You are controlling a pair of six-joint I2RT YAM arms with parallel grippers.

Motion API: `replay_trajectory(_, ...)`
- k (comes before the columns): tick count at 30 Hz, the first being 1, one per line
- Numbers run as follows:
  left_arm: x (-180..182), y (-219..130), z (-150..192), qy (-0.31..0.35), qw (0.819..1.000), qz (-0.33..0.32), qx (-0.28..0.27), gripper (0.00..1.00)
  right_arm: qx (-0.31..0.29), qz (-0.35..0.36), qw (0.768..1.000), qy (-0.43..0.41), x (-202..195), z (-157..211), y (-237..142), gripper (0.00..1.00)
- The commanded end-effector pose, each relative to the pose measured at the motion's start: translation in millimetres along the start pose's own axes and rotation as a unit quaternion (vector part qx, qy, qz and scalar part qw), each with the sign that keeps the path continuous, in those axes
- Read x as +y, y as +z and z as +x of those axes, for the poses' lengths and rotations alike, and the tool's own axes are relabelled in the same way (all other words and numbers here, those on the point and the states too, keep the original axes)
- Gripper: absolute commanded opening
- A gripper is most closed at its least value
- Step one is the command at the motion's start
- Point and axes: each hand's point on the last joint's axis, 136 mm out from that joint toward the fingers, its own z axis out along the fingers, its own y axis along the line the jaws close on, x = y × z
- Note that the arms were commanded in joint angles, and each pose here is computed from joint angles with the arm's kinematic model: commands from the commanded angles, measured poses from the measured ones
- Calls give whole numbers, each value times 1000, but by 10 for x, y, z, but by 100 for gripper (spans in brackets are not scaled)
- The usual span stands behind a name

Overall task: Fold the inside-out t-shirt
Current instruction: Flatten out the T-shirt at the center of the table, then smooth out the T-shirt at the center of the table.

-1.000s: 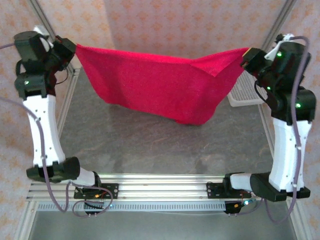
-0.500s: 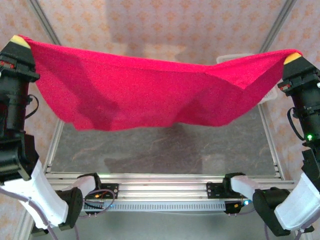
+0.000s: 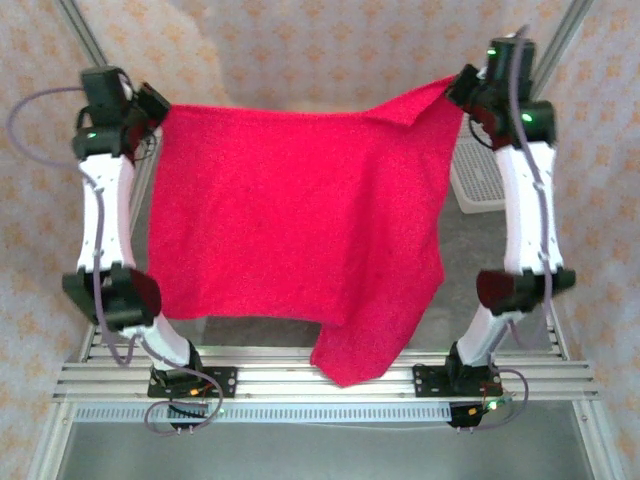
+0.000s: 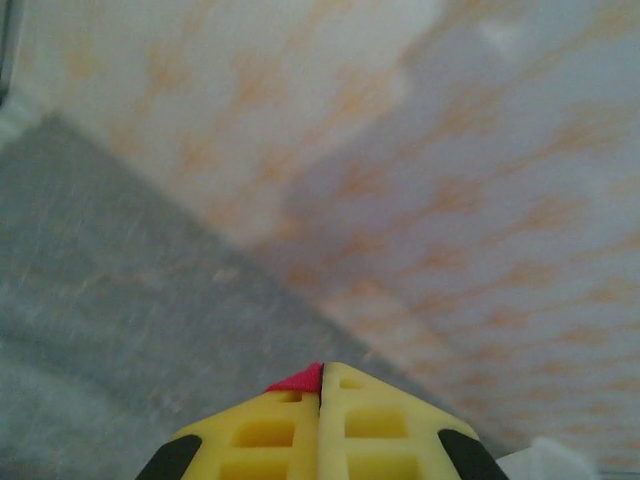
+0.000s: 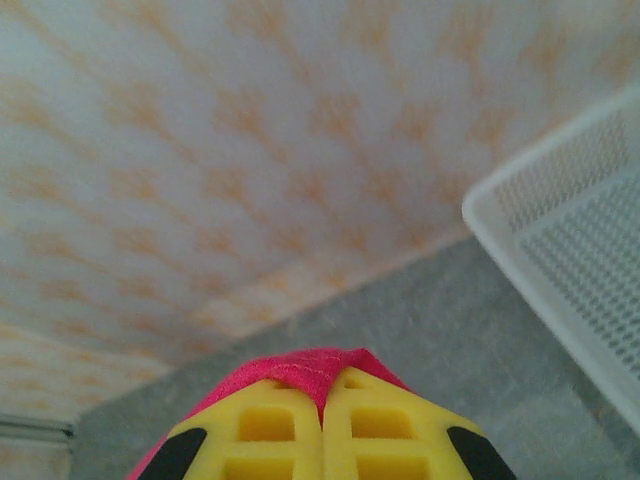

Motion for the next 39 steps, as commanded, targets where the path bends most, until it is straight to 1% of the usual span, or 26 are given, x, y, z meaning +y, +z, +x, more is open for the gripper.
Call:
replay_trajectory(1, 23, 369, 137, 18, 1000, -3, 9, 0, 34, -1, 999, 23, -57, 158, 454, 0)
replay_trajectory(2, 137, 581, 229, 17, 999, -18, 22, 0, 56, 10, 998, 32, -126, 286, 705, 0)
replay_trajectory(3, 199, 718, 277, 20, 999, -32, 29, 5, 74, 22, 996, 40, -193, 393, 928, 0)
replay_trajectory(4, 338, 935, 377, 25, 997, -54, 46, 14, 90, 32, 994, 47, -244, 480, 1100, 5)
replay_trajectory(5, 413, 1068, 427, 32, 995, -71, 58, 25, 104, 41, 992, 57, -289, 560, 1269, 13)
replay_trajectory(6, 468, 1171, 483, 38, 993, -87, 72, 38, 119, 46, 990, 65, -321, 645, 1408, 26)
replay_trajectory(8, 528, 1269, 559, 48, 989, -112, 89, 57, 139, 54, 986, 79, -377, 777, 1579, 49)
replay_trajectory(9, 541, 1278, 603, 64, 986, -123, 95, 62, 147, 61, 984, 85, -422, 841, 1632, 57)
replay_trajectory(10, 537, 1267, 649, 74, 984, -130, 97, 65, 154, 68, 982, 87, -460, 891, 1652, 60)
replay_trajectory(12, 501, 1187, 781, 89, 981, -137, 101, 66, 168, 90, 978, 81, -545, 1013, 1646, 62)
replay_trajectory(14, 425, 1080, 967, 86, 983, -121, 107, 66, 184, 102, 975, 69, -588, 1159, 1634, 62)
replay_trajectory(16, 370, 992, 1255, 69, 986, -95, 121, 65, 204, 98, 972, 61, -576, 1356, 1651, 61)
replay_trajectory(19, 285, 905, 1785, 34, 987, -34, 155, 65, 223, 85, 970, 52, -507, 1705, 1732, 59)
replay_trajectory(21, 332, 890, 2142, 16, 983, -12, 180, 64, 223, 71, 971, 50, -464, 1899, 1845, 56)
replay_trajectory(23, 487, 884, 2434, 7, 980, -14, 200, 63, 232, 66, 969, 59, -474, 2077, 1988, 55)
replay_trajectory(24, 570, 873, 2525, 7, 978, -21, 206, 63, 239, 68, 967, 60, -477, 2137, 2038, 55)
replay_trajectory(26, 748, 845, 2664, 9, 975, -38, 218, 63, 251, 83, 963, 59, -534, 2249, 2147, 56)
replay_trajectory(30, 916, 785, 2848, 17, 968, -54, 244, 63, 263, 104, 957, 62, -633, 2427, 2303, 56)
replay_trajectory(34, 1017, 742, 2945, 21, 963, -65, 260, 63, 266, 142, 952, 57, -800, 2524, 2349, 57)
replay_trajectory(39, 1099, 714, 2977, 24, 962, -80, 262, 63, 267, 147, 951, 54, -842, 2589, 2482, 57)
